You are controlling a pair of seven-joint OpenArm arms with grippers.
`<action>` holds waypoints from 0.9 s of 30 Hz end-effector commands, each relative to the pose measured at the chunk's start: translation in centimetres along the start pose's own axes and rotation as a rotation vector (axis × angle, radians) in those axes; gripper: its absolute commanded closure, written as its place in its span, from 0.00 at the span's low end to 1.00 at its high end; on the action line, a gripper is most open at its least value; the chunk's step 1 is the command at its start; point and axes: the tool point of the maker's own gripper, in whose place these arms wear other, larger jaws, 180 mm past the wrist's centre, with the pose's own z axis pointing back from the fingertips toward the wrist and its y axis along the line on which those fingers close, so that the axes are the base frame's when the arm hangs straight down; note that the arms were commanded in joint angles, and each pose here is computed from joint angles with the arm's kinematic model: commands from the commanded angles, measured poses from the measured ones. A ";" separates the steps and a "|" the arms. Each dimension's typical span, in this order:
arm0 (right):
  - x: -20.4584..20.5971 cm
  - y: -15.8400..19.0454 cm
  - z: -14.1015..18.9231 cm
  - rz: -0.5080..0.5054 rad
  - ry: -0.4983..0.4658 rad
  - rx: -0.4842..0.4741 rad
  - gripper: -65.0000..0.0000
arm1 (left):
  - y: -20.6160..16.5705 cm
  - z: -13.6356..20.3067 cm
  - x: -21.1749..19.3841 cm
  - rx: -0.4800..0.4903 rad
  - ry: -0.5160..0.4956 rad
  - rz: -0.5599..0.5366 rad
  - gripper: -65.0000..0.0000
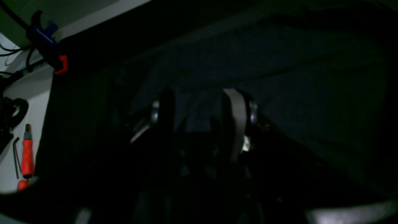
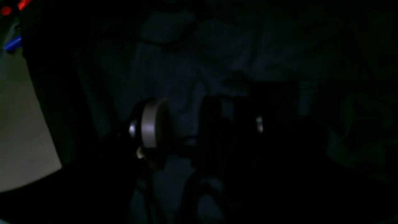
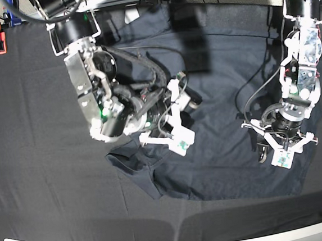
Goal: Layout the t-shirt on the table in an organized manner, then fold the t-shirt properly
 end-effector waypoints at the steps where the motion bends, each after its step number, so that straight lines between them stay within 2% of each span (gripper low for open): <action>1: 2.1 -1.2 1.0 -0.007 -0.063 -0.034 0.51 | 1.2 0.0 2.2 0.029 -0.065 -0.012 0.66; 5: 2.4 -5.7 3.8 -0.129 -0.126 -0.155 0.51 | 1.2 0.0 2.1 0.028 -0.064 -0.012 0.66; 7: 1.5 -8.5 5.6 -0.176 -0.128 -0.249 0.51 | 1.2 0.0 2.2 0.028 -0.065 -0.012 0.66; 9: -0.2 -11.3 7.6 -0.208 -0.100 -0.356 0.51 | 1.2 0.0 2.2 0.028 -0.065 -0.012 0.66; 11: -2.2 -13.0 9.2 -0.223 -0.059 -0.409 0.51 | 1.2 0.0 2.2 0.028 -0.066 -0.011 0.66; 13: -4.5 -14.6 10.1 -0.221 0.023 -0.460 0.51 | 1.2 0.0 2.2 0.028 -0.068 -0.011 0.66; 18: -7.4 -17.3 10.4 -0.275 0.073 -0.475 0.51 | 1.2 0.0 2.2 0.028 -0.069 -0.011 0.66; 22: -6.4 -19.7 9.9 -0.336 0.069 -0.451 0.51 | 1.2 0.0 2.2 0.028 -0.068 -0.011 0.66; 27: -6.1 -21.7 8.7 -0.390 0.118 -0.414 0.51 | 1.2 0.0 2.2 0.028 -0.069 -0.011 0.66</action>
